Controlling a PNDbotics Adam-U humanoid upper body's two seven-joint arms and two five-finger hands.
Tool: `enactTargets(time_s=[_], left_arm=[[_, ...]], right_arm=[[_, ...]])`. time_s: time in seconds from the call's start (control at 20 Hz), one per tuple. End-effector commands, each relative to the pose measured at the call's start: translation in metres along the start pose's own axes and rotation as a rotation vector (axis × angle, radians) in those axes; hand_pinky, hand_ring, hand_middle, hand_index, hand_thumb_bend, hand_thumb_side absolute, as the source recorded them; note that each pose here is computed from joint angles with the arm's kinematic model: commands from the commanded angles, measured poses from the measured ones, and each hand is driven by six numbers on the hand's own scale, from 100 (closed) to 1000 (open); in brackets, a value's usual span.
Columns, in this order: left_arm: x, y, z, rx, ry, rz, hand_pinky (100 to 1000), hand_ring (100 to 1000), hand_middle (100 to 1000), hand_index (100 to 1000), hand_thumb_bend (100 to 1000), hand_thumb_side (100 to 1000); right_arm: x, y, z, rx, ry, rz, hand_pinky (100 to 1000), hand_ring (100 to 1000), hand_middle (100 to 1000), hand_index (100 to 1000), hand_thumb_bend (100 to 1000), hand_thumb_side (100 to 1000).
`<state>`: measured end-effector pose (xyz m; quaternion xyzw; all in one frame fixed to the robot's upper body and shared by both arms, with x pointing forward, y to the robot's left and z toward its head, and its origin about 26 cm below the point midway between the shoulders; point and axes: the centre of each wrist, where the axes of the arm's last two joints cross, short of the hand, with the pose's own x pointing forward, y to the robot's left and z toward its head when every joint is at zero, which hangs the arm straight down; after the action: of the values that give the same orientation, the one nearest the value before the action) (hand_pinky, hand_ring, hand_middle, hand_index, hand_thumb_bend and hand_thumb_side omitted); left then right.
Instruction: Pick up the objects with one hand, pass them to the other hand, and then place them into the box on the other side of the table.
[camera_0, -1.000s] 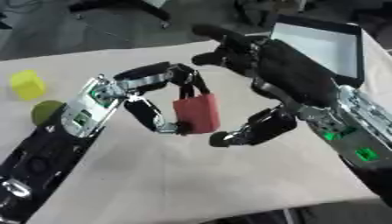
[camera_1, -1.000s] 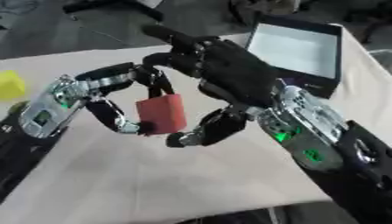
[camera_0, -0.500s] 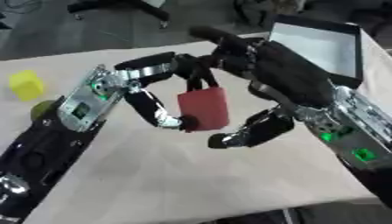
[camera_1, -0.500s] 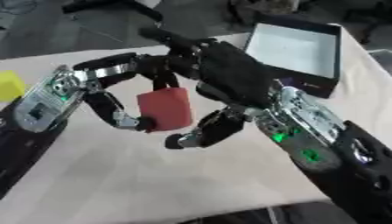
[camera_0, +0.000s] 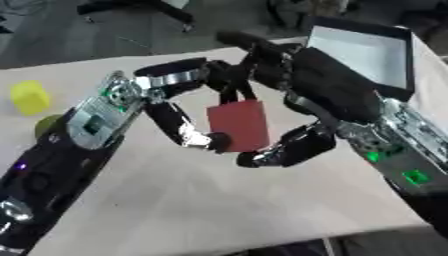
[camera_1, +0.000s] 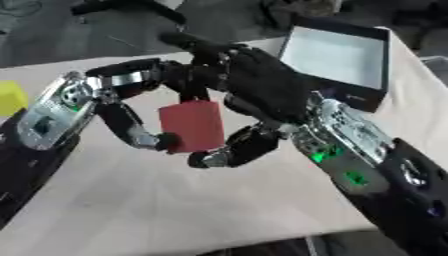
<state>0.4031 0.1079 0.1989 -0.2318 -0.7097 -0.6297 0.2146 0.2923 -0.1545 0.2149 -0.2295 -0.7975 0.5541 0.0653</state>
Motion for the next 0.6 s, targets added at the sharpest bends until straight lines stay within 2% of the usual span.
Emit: enactTargets(time_s=[0.05,0.4,0.6], left_arm=[[0.0129,0.009,-0.0059,-0.16,-0.128,-0.121,484,367,376,619,100,247],[0.0193,0.0127,-0.0063,-0.147,-0.135,-0.092,483,365,374,617,100,248],[0.0214,0.013,-0.0068,-0.146,-0.134,-0.078,484,367,376,619,100,247]], right_arm=[[0.0,-0.0072,-0.0016,-0.013,-0.007,0.033,623,712,1000,823,566,295],[-0.0004,-0.0069,-0.0006,0.001,-0.008,0.051,639,717,1000,803,522,288],[-0.0007,-0.0069,-0.0002,0.001,-0.006,0.058,642,717,1000,699,500,286]])
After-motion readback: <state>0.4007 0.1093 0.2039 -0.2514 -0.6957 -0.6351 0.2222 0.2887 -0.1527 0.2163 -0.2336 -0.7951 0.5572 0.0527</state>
